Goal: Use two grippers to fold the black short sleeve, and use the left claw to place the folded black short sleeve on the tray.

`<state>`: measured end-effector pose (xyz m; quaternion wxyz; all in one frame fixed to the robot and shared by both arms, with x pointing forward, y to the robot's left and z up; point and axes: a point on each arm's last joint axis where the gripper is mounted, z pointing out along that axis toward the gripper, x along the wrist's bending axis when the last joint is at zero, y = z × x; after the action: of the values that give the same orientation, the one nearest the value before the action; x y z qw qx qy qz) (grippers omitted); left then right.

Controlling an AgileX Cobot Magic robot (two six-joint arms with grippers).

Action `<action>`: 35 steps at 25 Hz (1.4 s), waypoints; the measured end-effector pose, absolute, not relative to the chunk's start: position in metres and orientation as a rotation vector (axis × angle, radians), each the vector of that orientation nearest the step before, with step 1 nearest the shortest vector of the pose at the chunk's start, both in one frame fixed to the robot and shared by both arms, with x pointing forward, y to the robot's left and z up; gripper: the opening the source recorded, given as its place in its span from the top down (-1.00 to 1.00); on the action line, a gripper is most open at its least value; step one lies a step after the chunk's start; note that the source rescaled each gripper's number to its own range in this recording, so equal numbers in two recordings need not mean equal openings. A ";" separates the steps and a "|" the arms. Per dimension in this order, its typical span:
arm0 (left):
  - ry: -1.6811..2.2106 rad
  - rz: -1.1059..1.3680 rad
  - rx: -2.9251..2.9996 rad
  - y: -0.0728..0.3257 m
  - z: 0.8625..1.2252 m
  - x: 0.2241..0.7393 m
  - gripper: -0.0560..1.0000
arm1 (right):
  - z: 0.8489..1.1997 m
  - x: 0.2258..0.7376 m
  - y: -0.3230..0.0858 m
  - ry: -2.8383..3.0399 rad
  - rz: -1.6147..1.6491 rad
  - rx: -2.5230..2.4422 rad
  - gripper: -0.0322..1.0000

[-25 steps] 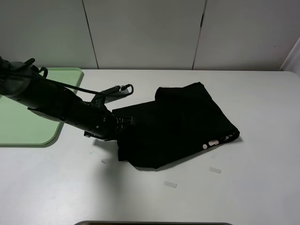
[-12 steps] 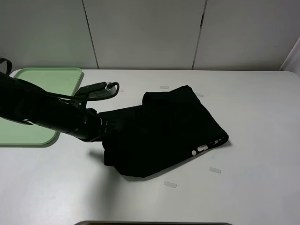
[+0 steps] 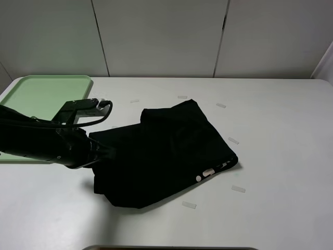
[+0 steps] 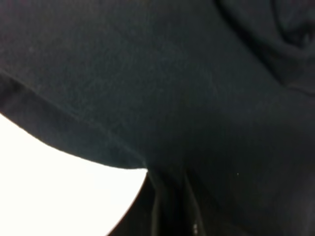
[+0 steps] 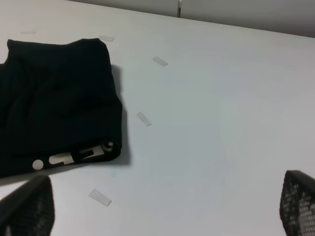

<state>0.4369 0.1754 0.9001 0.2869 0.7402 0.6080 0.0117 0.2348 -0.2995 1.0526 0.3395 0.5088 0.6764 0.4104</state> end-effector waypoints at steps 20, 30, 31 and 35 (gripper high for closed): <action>1.639 0.014 1.766 0.158 0.928 0.465 0.80 | 1.053 0.234 -0.298 1.766 1.084 1.328 -1.00; 1.516 -0.028 1.716 0.142 0.953 0.482 0.80 | 1.053 0.234 -0.298 1.766 1.084 1.328 -1.00; 1.511 -0.025 1.714 0.141 0.954 0.483 0.80 | 1.053 0.234 -0.298 1.766 1.084 1.328 -1.00; 1.500 -0.021 1.712 0.136 0.955 0.493 0.80 | 1.053 0.234 -0.298 1.767 1.085 1.328 -1.00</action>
<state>0.4931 0.1358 0.9548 0.4193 0.6827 0.5984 -0.0084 0.2344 -0.2983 1.0526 0.3332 0.5086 0.6765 0.4156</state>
